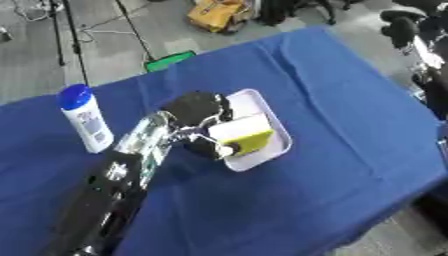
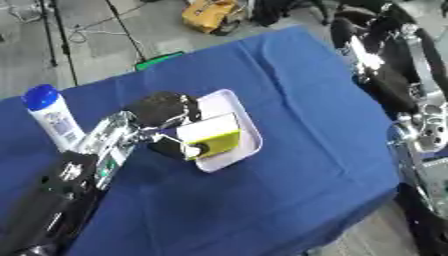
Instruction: Pick up objects on the table and place them in the box.
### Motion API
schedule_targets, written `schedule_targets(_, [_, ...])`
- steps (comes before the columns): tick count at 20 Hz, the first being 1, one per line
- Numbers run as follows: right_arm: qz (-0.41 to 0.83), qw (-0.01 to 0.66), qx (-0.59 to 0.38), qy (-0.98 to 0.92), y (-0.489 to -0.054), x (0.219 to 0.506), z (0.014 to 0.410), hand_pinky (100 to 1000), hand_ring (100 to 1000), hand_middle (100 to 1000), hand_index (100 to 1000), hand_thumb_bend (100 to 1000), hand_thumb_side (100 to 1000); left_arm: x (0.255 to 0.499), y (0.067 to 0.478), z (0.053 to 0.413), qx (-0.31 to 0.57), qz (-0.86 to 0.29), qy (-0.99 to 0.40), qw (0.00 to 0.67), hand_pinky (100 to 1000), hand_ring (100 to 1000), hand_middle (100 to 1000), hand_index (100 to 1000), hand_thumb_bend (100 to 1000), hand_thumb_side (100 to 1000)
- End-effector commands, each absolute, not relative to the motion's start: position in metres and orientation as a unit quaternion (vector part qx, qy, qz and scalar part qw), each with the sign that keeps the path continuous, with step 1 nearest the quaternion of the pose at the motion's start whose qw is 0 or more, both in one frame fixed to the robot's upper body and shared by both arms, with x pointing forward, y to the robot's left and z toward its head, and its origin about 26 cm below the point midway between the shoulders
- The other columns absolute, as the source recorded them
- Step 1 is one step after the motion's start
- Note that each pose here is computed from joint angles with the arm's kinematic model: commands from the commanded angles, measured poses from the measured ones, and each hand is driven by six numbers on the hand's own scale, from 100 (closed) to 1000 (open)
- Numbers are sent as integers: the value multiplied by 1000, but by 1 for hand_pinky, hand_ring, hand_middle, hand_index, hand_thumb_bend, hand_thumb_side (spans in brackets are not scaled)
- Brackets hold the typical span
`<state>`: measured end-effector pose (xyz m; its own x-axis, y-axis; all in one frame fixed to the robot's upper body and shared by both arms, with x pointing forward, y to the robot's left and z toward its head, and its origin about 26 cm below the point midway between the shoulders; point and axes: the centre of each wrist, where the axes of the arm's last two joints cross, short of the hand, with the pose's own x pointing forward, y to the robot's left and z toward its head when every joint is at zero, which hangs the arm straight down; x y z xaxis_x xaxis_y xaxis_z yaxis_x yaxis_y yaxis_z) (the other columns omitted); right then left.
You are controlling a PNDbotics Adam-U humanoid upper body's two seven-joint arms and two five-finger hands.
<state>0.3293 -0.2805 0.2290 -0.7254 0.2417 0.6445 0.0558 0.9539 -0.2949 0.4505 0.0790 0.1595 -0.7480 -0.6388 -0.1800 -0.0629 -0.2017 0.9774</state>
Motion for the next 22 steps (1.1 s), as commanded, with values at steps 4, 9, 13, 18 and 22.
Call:
schedule_targets(4, [132, 349, -80, -924, -281, 326, 237, 828, 826, 850, 821, 409, 470, 451, 80, 176, 327, -681, -622, 206, 756, 756, 814, 868, 746, 821])
schedule_targets(9, [131, 349, -80, -924, -281, 327, 237, 828, 826, 849, 821, 409, 471, 451, 82, 187, 389, -560, -695, 227, 732, 717, 787, 858, 732, 786])
schedule_targets(13, [131, 348, -79, -925, -280, 327, 237, 834, 826, 849, 821, 409, 470, 451, 80, 191, 407, -505, -726, 229, 721, 702, 784, 861, 730, 771])
schedule_targets(18, [128, 348, -79, -926, -281, 326, 237, 830, 826, 849, 821, 407, 471, 451, 80, 189, 413, -470, -745, 231, 713, 690, 776, 850, 705, 760])
schedule_targets(22, [124, 351, -83, -925, -283, 326, 236, 830, 826, 849, 821, 407, 471, 449, 95, 193, 406, -422, -771, 249, 706, 675, 763, 840, 673, 752])
